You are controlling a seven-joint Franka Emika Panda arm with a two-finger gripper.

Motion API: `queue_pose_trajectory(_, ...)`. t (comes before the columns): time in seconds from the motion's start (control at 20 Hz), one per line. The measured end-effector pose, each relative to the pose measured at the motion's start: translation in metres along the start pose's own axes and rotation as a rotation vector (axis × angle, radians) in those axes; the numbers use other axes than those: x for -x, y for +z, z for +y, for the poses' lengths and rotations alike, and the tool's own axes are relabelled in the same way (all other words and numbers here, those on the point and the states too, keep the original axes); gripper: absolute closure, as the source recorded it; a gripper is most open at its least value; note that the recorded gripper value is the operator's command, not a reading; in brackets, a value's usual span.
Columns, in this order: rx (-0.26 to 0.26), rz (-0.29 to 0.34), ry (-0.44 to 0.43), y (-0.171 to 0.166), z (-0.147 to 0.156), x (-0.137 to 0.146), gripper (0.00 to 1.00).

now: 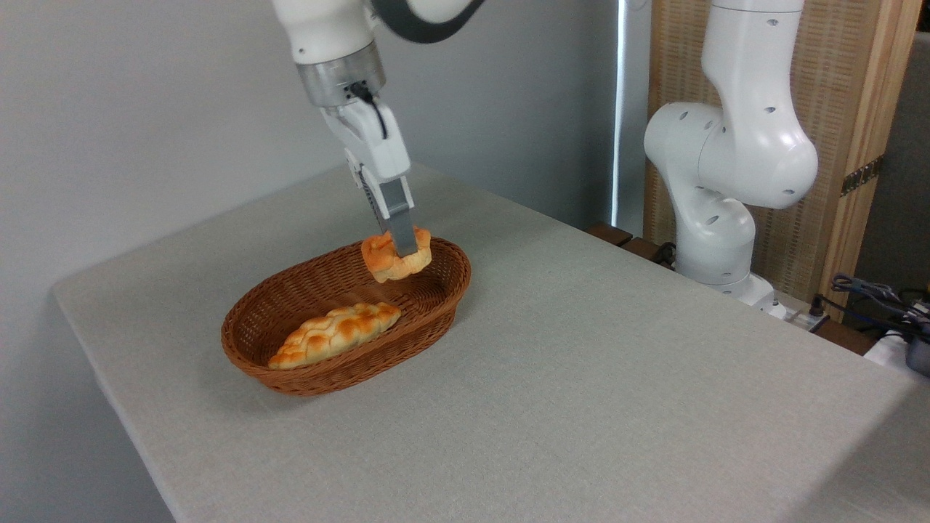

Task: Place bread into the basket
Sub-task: 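Lift the bun and carry it over the wicker basket, then lower the bun into the basket beside the long roll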

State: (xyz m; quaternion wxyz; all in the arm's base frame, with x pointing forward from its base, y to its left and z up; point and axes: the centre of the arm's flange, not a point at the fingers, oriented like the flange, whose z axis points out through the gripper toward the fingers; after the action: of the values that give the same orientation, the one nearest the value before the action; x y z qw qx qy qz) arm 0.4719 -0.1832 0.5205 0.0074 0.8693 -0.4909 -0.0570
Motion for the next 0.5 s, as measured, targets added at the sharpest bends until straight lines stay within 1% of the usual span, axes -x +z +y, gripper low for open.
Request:
queue_pose_trajectory(0.1,-0.004,-0.026,0.012,0.010,0.006,-0.011,0.40)
queue_pose_trajectory(0.15,-0.013,-0.048,0.014,0.016,0.006,-0.015,0.35)
queue_pose_trajectory(0.2,-0.018,-0.059,0.018,0.019,0.005,-0.017,0.27)
queue_pose_trajectory(0.25,-0.026,-0.077,0.026,0.025,0.005,-0.020,0.22)
queue_pose_trajectory(0.35,-0.026,-0.093,0.033,0.031,0.004,-0.024,0.14)
queue_pose_trajectory(0.4,-0.024,-0.096,0.034,0.033,0.004,-0.025,0.00)
queue_pose_trajectory(0.5,-0.019,-0.101,0.036,0.036,0.005,-0.028,0.00)
